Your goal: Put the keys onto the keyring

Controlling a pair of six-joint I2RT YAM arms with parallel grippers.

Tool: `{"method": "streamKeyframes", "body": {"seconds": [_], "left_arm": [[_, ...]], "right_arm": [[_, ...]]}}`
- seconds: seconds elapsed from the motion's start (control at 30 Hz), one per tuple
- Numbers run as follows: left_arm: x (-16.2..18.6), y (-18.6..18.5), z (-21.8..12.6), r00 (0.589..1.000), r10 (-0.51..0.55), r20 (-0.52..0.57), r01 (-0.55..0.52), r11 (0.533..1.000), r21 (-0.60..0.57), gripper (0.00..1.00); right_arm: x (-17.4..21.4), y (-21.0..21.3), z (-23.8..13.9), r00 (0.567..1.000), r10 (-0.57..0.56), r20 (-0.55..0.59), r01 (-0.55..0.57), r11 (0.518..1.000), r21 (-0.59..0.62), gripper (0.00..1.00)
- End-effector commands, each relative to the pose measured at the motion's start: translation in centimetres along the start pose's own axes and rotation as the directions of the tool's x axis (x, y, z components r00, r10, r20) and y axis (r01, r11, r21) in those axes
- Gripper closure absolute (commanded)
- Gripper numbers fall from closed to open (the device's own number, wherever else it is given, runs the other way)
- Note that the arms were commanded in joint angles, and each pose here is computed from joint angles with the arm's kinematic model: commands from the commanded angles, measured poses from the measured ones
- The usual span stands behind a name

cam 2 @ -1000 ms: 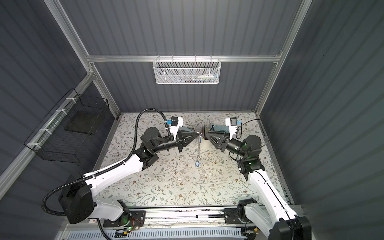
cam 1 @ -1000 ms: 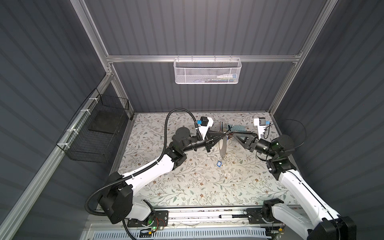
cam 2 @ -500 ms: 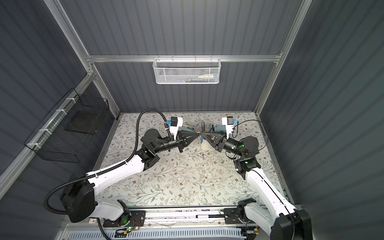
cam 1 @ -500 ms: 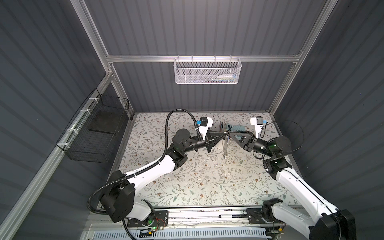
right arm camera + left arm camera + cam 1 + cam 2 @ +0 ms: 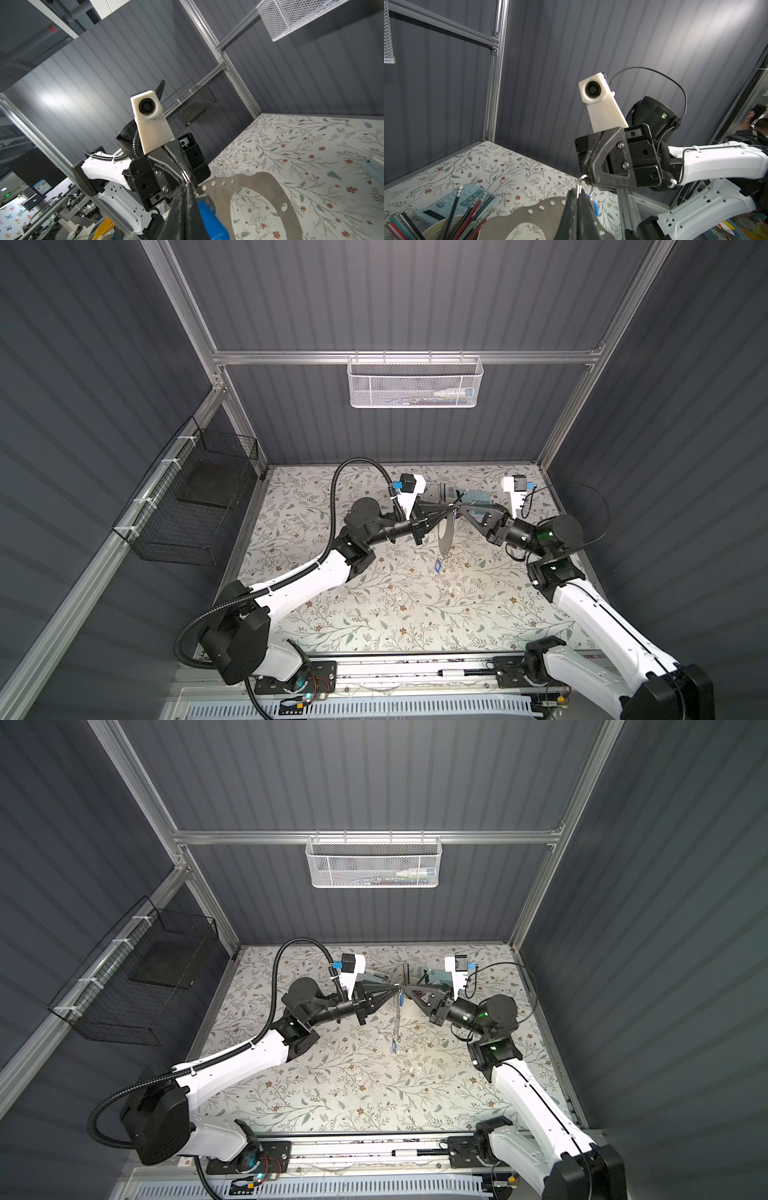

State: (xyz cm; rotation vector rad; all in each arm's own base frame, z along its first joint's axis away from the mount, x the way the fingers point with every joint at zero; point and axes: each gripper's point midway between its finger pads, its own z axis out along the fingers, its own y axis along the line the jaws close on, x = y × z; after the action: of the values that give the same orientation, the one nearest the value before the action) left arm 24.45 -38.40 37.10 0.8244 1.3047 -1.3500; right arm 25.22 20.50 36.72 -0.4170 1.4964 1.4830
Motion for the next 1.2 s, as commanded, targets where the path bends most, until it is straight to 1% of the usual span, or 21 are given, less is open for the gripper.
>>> {"method": "streamKeyframes", "body": {"seconds": [0.0,0.3,0.4,0.53,0.7,0.8,0.83,0.9,0.97,1.0,1.03,1.07,1.13,1.17], "left_arm": [[-2.4,-1.2,-0.3,0.997,0.043,0.067,-0.044,0.999,0.014,1.00],[-3.7,-2.1,-0.2,0.994,0.056,0.097,-0.060,0.997,0.039,1.00],[-3.5,-2.0,0.0,0.994,0.052,0.095,-0.057,0.997,0.046,1.00],[-2.3,-1.2,0.1,0.996,0.038,0.080,-0.040,0.999,0.026,1.00],[-1.4,-0.7,0.0,0.997,0.015,0.072,-0.016,1.000,0.008,1.00],[-1.4,-0.6,-0.2,0.998,0.013,0.069,-0.013,1.000,-0.002,1.00],[-1.3,-0.7,-0.3,0.998,0.012,0.066,-0.012,1.000,-0.002,1.00],[-1.2,-0.7,-0.3,0.998,0.006,0.058,-0.006,1.000,0.002,1.00],[-0.9,-0.8,-0.2,0.999,0.000,0.048,-0.001,1.000,0.010,1.00],[-0.8,-0.9,-0.2,0.999,-0.004,0.044,0.004,1.000,0.015,1.00],[-0.9,-1.0,-0.1,0.999,-0.006,0.043,0.005,1.000,0.025,1.00],[-1.0,-1.1,-0.1,0.999,-0.011,0.042,0.009,0.999,0.032,1.00],[-1.1,-1.3,0.0,0.999,-0.016,0.045,0.014,0.999,0.043,1.00],[-1.1,-1.4,0.0,0.999,-0.017,0.047,0.015,0.999,0.050,1.00]], "right_arm": [[1.1,-1.2,-0.3,1.000,-0.001,-0.017,0.002,0.998,0.068,1.00],[3.0,-2.8,0.0,0.998,0.046,-0.053,-0.040,0.993,0.113,1.00],[3.4,-2.9,0.3,0.996,0.058,-0.062,-0.050,0.993,0.111,1.00],[3.0,-2.5,0.4,0.997,0.051,-0.055,-0.045,0.994,0.098,1.00],[2.6,-2.8,-0.2,0.997,0.054,-0.048,-0.048,0.991,0.122,1.00],[2.4,-4.0,-1.4,0.998,0.065,-0.025,-0.060,0.983,0.173,0.92],[2.0,-4.5,-1.9,0.998,0.059,-0.009,-0.056,0.979,0.194,0.84],[1.3,-5.1,-2.8,0.999,0.035,0.012,-0.037,0.971,0.237,0.75],[0.0,-4.6,-3.3,0.999,-0.017,0.031,0.008,0.968,0.251,0.65],[-0.4,-4.1,-3.2,0.999,-0.042,0.031,0.033,0.971,0.237,0.62],[-0.9,-3.0,-2.9,0.997,-0.075,0.027,0.069,0.978,0.197,0.58],[-1.2,-1.5,-2.5,0.994,-0.104,0.018,0.101,0.987,0.129,0.55],[-1.5,0.5,-1.8,0.991,-0.133,0.007,0.133,0.991,0.022,0.51],[-1.4,1.0,-1.5,0.991,-0.136,0.000,0.136,0.991,-0.005,0.51]]}}
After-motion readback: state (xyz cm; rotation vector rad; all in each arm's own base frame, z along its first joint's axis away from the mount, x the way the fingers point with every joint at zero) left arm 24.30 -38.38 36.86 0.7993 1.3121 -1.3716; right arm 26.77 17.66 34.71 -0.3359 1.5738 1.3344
